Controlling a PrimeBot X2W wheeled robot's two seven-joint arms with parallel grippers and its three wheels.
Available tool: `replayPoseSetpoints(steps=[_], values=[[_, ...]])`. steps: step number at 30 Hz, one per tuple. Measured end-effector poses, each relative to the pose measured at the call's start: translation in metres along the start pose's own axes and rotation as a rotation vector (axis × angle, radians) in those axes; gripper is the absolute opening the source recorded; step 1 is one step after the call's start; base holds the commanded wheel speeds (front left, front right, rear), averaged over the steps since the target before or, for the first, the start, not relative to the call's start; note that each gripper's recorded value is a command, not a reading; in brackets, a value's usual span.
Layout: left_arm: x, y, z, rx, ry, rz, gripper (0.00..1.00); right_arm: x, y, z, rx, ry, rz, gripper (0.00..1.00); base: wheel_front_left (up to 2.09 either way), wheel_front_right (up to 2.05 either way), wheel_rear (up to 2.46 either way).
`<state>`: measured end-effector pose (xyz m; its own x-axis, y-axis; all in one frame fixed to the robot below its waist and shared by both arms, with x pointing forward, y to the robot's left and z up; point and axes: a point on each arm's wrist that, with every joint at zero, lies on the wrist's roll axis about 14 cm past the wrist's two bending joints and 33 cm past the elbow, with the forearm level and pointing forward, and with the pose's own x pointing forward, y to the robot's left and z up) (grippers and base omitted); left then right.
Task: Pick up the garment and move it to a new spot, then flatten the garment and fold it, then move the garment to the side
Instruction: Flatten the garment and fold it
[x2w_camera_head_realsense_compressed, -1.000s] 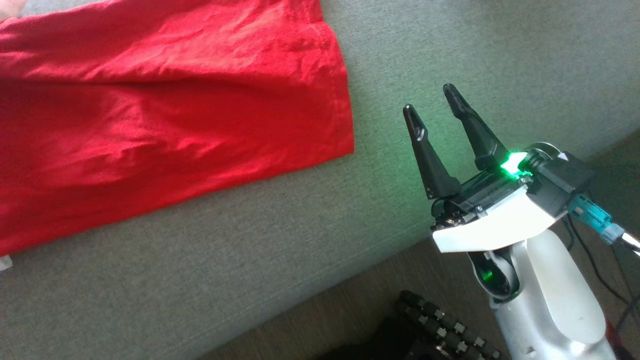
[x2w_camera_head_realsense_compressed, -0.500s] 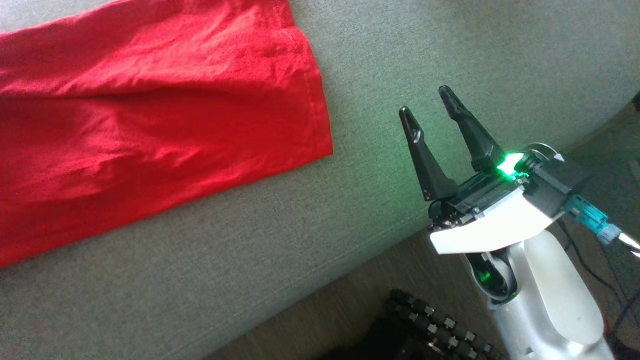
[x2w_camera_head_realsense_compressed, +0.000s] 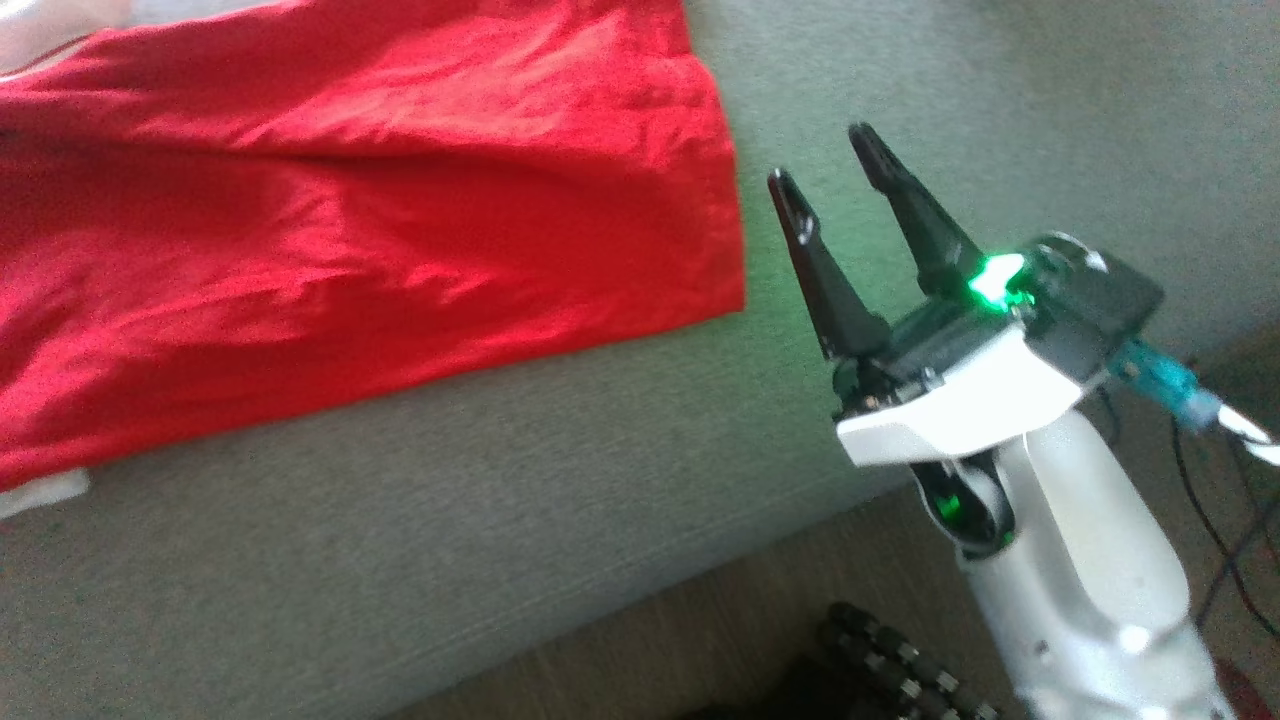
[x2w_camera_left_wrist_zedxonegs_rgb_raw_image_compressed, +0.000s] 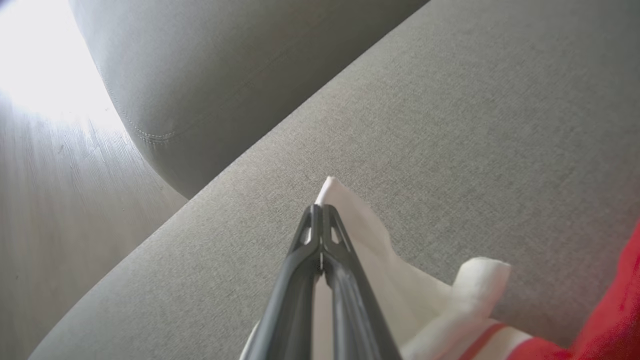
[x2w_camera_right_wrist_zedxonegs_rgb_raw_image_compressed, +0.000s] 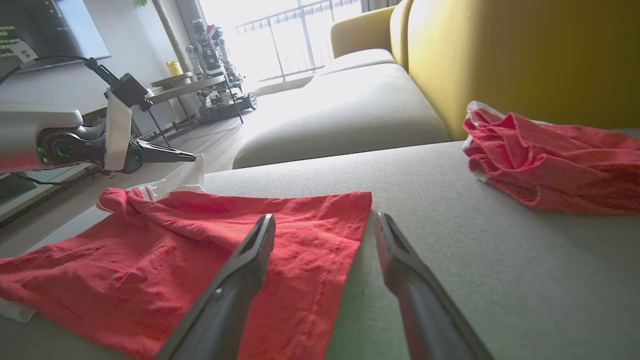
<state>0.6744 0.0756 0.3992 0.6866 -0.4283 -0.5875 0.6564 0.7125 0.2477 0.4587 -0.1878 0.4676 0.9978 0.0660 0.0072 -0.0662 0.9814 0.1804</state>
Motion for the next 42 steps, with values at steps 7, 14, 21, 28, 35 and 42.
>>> replayPoseSetpoints(steps=[7, 14, 21, 28, 35, 42], values=[[-0.036, 0.014, 0.017, 0.014, -0.088, 0.033, 0.0, 0.046, 0.019, -0.014, 0.066, 0.097, 0.074, 1.0, 0.0, 0.0, 0.0], [-0.058, 0.022, 0.019, 0.03, -0.122, 0.051, 0.0, 0.095, 0.012, -0.024, 0.127, 0.271, 0.058, 1.0, 0.0, 0.0, 0.0], [-0.064, 0.022, 0.014, 0.027, -0.121, 0.053, 0.0, 0.115, 0.003, -0.051, 0.163, 0.497, 0.029, 1.0, 0.0, 0.0, 0.0], [-0.065, 0.015, 0.014, 0.026, -0.127, 0.034, 0.0, 0.125, 0.004, -0.061, 0.145, 0.587, 0.034, 1.0, 0.0, 0.0, 0.0], [-0.067, 0.015, 0.009, 0.025, -0.12, 0.034, 0.0, 0.122, -0.005, -0.079, 0.134, 0.626, 0.009, 1.0, 0.0, 0.0, 0.0], [-0.068, 0.012, 0.002, 0.028, -0.107, 0.027, 0.0, 0.138, 0.009, -0.079, 0.124, 0.603, 0.045, 1.0, 0.0, 0.0, 0.0]])
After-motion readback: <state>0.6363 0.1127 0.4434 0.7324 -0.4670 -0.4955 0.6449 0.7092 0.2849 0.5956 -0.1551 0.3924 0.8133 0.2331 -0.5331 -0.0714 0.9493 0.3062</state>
